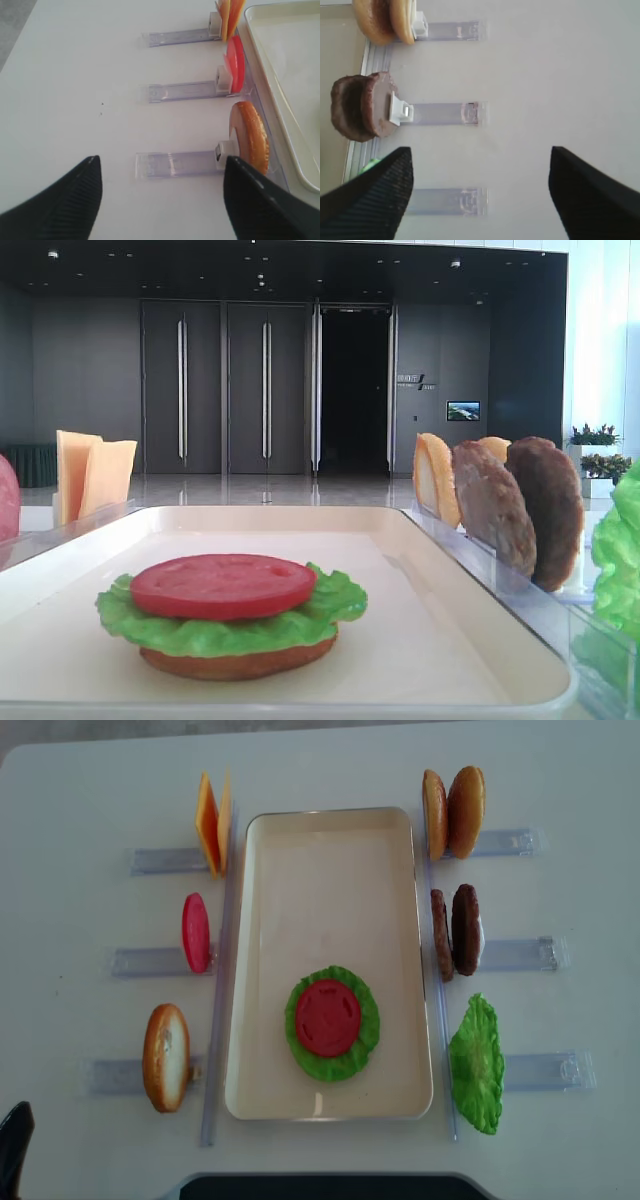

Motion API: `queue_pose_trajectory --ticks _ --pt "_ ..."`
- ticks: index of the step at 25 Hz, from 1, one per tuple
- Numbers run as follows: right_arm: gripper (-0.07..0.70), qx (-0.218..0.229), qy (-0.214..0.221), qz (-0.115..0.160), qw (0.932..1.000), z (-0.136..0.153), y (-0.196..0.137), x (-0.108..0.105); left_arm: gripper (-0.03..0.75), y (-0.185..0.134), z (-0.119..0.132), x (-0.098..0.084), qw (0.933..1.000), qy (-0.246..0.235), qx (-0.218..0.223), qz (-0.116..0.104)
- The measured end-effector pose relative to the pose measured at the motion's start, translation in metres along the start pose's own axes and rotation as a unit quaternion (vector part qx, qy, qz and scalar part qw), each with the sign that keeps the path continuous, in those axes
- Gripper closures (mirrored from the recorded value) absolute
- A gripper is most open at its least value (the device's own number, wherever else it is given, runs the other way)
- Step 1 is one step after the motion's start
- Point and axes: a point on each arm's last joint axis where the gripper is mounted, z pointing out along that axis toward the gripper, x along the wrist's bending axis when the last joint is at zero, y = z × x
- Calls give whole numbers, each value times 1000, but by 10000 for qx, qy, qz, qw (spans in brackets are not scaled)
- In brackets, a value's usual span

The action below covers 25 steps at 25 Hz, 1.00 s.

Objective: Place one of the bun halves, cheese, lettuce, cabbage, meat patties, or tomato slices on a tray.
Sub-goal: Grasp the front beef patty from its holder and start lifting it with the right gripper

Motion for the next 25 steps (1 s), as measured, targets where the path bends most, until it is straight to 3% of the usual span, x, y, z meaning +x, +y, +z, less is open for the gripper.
queue_pose_trajectory --ticks 7,14,25 --pt "100 624 -18 121 9980 42 65 -1 139 0 0 0 10000 0 0 0" --pt "100 1580 -33 171 9873 72 76 -2 139 0 0 0 10000 -1 4 0" --pt "100 1688 47 187 9855 74 75 6 139 0 0 0 10000 -1 4 0"
